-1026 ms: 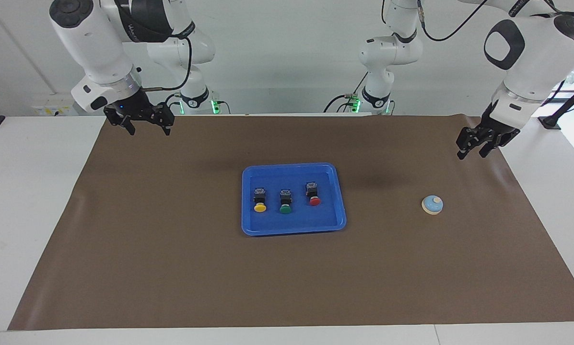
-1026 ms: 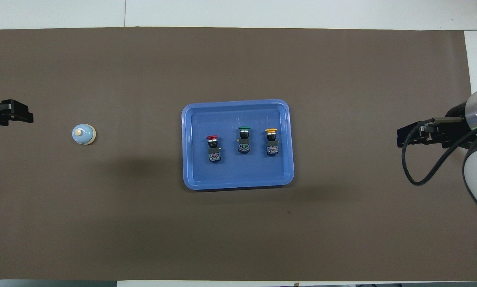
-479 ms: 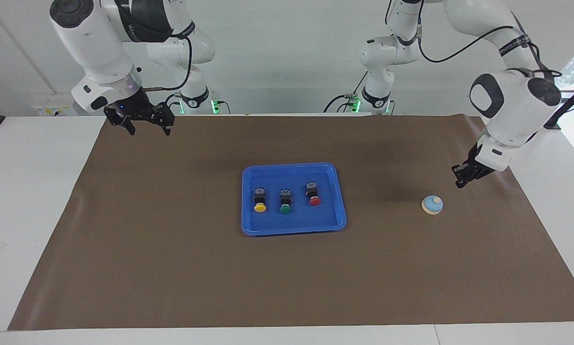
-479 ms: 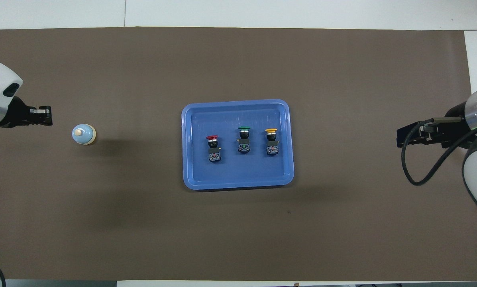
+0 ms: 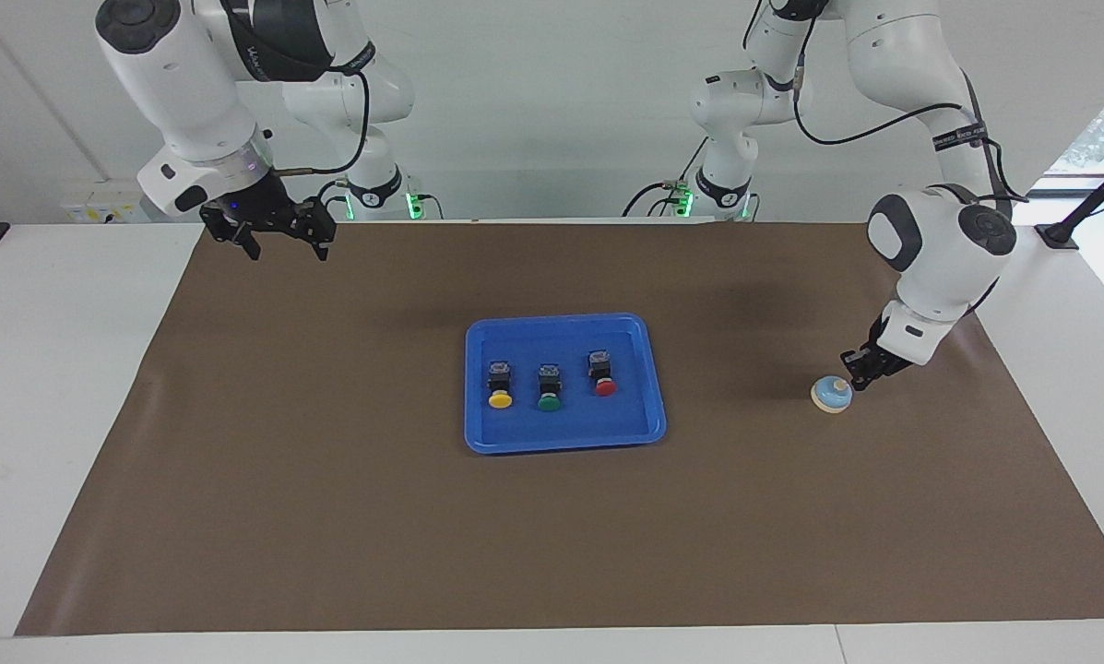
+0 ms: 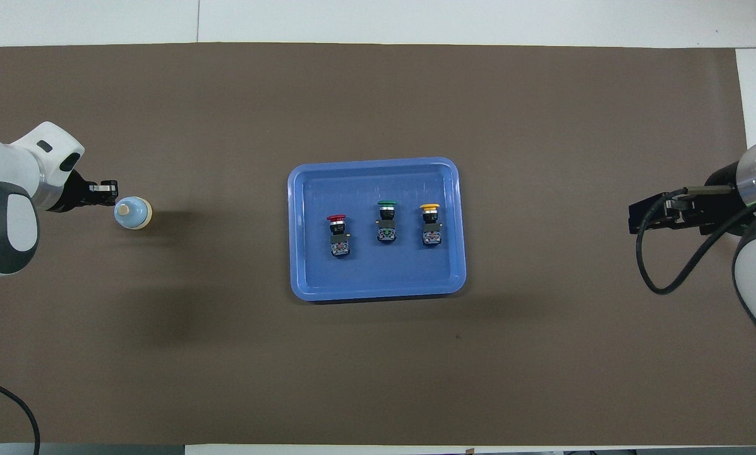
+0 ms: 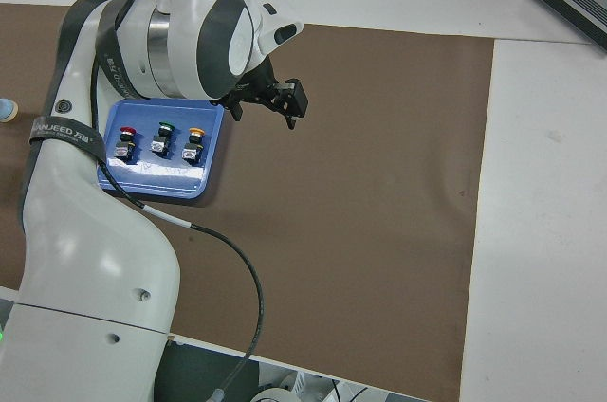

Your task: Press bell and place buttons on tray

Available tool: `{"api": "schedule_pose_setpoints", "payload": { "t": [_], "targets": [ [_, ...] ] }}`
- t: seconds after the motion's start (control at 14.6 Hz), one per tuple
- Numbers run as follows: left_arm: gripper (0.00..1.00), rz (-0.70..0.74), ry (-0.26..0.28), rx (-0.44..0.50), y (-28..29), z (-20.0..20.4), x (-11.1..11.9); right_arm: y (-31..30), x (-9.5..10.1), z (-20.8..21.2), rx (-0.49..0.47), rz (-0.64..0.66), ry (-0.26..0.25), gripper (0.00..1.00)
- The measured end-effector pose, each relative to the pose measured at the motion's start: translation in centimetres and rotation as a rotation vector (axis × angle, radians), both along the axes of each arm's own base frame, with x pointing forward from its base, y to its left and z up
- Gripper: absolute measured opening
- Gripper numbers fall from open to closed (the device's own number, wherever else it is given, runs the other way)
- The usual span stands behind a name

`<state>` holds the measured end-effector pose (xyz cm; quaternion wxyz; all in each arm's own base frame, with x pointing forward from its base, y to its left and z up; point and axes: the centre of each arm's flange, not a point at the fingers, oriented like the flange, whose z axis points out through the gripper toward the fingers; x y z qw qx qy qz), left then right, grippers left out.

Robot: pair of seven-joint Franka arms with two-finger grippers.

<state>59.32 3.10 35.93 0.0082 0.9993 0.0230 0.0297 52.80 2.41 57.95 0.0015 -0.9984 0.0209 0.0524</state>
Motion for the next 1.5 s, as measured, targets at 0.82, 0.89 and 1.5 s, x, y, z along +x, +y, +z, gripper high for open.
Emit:
{"api": "schedule_pose_setpoints", "payload": {
  "t": [0.82, 0.89, 1.5],
  "targets": [
    [0.28, -0.017, 0.085, -0.009, -0.6, 9.3, 1.8, 0.0, 0.0, 0.0, 0.0, 0.0, 0.0, 1.0],
    [0.28, -0.018, 0.096, -0.01, -0.6, 11.0, 1.7, 0.0, 0.0, 0.0, 0.0, 0.0, 0.0, 1.0],
    [1.0, -0.017, 0.162, -0.018, -0.6, 21.1, -4.8, 0.0, 0.0, 0.0, 0.0, 0.0, 0.0, 1.0]
  ]
}}
